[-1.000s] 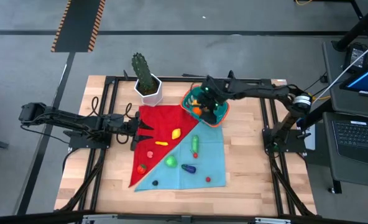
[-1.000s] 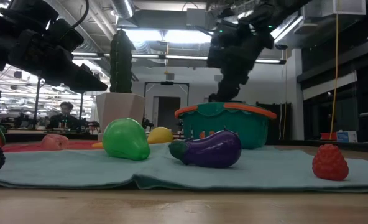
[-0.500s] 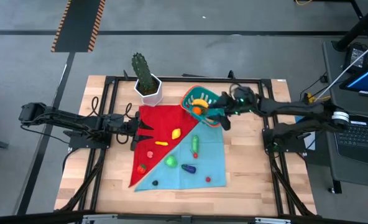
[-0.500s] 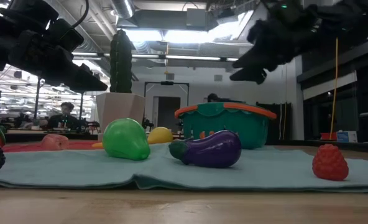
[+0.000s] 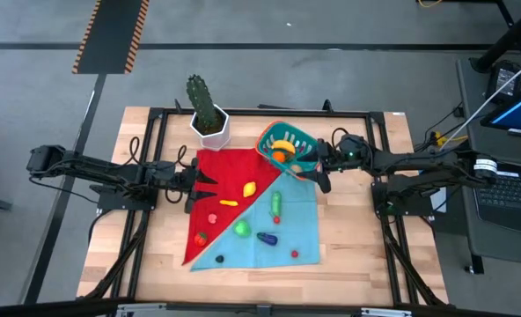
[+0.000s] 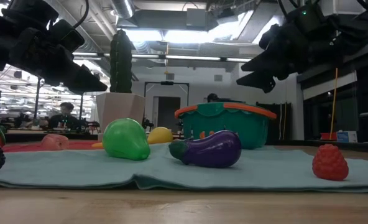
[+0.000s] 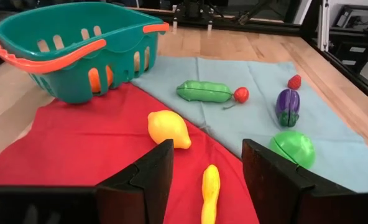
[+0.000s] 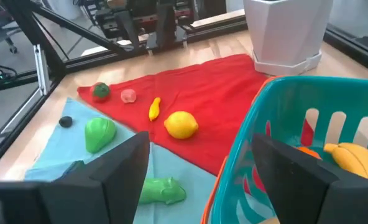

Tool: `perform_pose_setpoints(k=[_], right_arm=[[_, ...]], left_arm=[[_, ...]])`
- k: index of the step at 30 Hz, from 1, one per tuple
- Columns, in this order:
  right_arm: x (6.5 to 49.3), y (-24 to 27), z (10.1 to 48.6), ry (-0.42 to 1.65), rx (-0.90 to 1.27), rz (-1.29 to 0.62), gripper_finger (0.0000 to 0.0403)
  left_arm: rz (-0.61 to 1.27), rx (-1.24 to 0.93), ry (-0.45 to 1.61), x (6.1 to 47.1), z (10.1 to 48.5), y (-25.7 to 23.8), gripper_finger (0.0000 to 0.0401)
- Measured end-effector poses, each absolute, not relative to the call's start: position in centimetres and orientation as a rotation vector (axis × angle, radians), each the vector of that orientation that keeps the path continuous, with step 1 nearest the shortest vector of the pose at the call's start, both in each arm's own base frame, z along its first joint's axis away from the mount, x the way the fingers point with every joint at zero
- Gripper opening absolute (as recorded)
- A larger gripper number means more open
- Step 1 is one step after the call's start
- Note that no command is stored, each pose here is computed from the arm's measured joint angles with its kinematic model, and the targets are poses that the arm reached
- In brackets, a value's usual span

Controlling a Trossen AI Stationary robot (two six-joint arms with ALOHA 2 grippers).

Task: Pick and placing Produce into tupperware
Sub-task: Put the yellow lemon into the blue basket

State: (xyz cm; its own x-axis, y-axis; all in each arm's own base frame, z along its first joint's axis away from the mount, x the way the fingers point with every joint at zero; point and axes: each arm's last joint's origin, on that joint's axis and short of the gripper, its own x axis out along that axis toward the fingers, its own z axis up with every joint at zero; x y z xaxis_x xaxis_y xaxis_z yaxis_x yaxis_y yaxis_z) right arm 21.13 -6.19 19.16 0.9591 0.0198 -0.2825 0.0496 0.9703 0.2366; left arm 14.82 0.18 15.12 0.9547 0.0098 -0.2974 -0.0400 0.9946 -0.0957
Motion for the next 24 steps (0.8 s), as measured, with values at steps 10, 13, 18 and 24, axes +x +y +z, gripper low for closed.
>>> perform_pose_setpoints(k=[10, 13, 18, 24], right_arm=[[21.1, -6.2, 19.1, 0.289, 0.25, -0.016, 0.0283], [21.1, -6.2, 19.1, 0.289, 0.25, -0.016, 0.0283], [21.1, -6.2, 19.1, 0.29, 0.242, -0.015, 0.0283], [21.1, -6.2, 19.1, 0.291, 0.198, -0.009, 0.0283]], left_arm=[[0.026, -0.103, 0.301, 14.8, 15.1, 0.2, 0.0179], [0.037, -0.077, 0.3, 14.8, 15.1, 0.2, 0.0179], [0.124, -0.139, 0.267, 15.0, 15.7, 0.4, 0.0179], [0.134, -0.132, 0.238, 16.5, 17.9, 0.1, 0.0179]])
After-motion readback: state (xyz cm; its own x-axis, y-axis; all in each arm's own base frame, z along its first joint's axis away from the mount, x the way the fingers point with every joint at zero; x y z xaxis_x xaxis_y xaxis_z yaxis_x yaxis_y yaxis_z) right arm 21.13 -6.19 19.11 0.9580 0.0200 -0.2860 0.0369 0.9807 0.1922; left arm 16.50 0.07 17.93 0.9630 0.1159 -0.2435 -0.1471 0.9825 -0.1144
